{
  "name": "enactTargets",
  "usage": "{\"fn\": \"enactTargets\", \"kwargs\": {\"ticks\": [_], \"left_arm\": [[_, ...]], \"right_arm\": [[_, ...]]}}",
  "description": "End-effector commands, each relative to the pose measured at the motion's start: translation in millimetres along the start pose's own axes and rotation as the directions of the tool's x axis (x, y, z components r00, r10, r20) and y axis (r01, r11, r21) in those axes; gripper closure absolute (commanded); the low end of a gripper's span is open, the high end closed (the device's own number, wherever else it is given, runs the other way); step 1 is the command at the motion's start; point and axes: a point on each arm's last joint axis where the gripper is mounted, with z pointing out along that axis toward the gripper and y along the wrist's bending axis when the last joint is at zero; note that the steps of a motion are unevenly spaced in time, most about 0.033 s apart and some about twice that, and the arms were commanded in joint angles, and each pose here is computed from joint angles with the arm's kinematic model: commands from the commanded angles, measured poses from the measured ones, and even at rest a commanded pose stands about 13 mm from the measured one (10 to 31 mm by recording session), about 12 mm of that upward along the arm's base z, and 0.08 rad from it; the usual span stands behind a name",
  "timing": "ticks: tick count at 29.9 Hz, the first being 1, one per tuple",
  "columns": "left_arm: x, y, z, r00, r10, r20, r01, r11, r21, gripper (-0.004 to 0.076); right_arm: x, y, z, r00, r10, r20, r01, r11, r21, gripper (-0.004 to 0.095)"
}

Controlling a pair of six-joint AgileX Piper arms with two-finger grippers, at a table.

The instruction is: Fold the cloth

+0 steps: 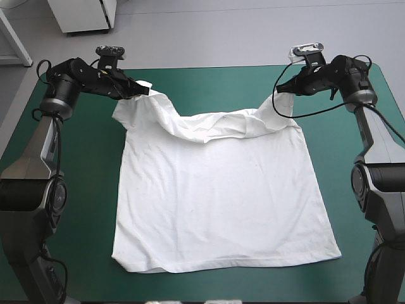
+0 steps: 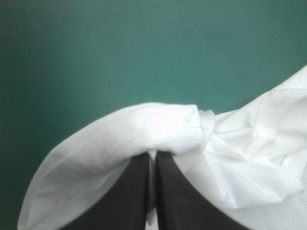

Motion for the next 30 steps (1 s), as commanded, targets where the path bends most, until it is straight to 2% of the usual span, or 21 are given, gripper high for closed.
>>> {"fn": "enactTargets", "kwargs": {"ticks": [1, 3, 5, 7, 8, 11, 13, 15, 17, 21, 28, 30], "left_arm": [[-18.8, -12.8, -28.6, 0.991, 0.012, 0.131, -0.013, 1.0, 0.011, 0.0732], [-18.6, -12.9, -28.6, 0.991, 0.018, 0.129, -0.019, 1.0, 0.011, 0.0725], [-18.6, -12.9, -28.6, 0.991, 0.041, 0.129, -0.042, 0.999, 0.008, 0.0686], [-18.2, -11.9, -28.5, 0.991, 0.055, 0.124, -0.055, 0.998, -0.004, 0.0607], [-17.7, -11.3, -28.4, 0.991, 0.062, 0.118, -0.061, 0.998, -0.012, 0.0556], [-15.7, -9.6, -28.3, 0.993, 0.068, 0.095, -0.066, 0.997, -0.03, 0.0412], [-12.5, -7.5, -28.1, 0.997, 0.053, 0.06, -0.05, 0.998, -0.05, 0.0347], [-8.7, -6.5, -28.0, 0.998, 0.055, 0.016, -0.054, 0.997, -0.058, 0.0311], [-3.0, -6.1, -28.8, 0.998, 0.049, -0.043, -0.052, 0.997, -0.062, 0.031], [-0.2, -11.4, -45.1, 0.998, 0.039, -0.057, -0.044, 0.996, -0.076, 0.031], [19.2, -31.9, -99.1, 0.978, -0.081, -0.191, 0.063, 0.993, -0.103, 0.0311], [25.6, -45.0, -112.0, 0.977, -0.109, -0.182, 0.091, 0.991, -0.101, 0.0311]], "right_arm": [[-21.7, 4.4, -30.5, 0.993, -0.023, 0.112, 0.022, 1.0, 0.013, 0.0916], [-19.6, 4.3, -28.1, 0.995, -0.025, 0.095, 0.024, 1.0, 0.007, 0.0869], [-19.6, 4.3, -28.1, 0.995, -0.038, 0.095, 0.037, 0.999, 0.009, 0.0768], [-20.5, 3.9, -28.2, 0.994, -0.041, 0.104, 0.04, 0.999, 0.014, 0.064], [-20.8, 3.7, -28.3, 0.993, -0.041, 0.108, 0.04, 0.999, 0.016, 0.0539], [-20.7, 3.9, -28.2, 0.994, -0.028, 0.107, 0.027, 1.0, 0.012, 0.035], [-20.0, 3.3, -28.4, 0.995, -0.025, 0.101, 0.024, 1.0, 0.01, 0.028], [-19.3, 3.7, -30.3, 0.996, -0.026, 0.089, 0.025, 1.0, 0.005, 0.0275], [-16.8, 2.6, -34.7, 0.998, -0.024, 0.059, 0.025, 1.0, -0.005, 0.0277], [-15.5, 3.7, -55.1, 0.999, -0.034, 0.015, 0.034, 0.999, -0.016, 0.0301], [-27.2, 28.3, -142.2, 0.991, -0.08, 0.106, 0.079, 0.997, 0.015, 0.0343], [-18.1, 37.9, -166.3, 0.992, -0.08, 0.099, 0.078, 0.997, 0.017, 0.0347]]}}
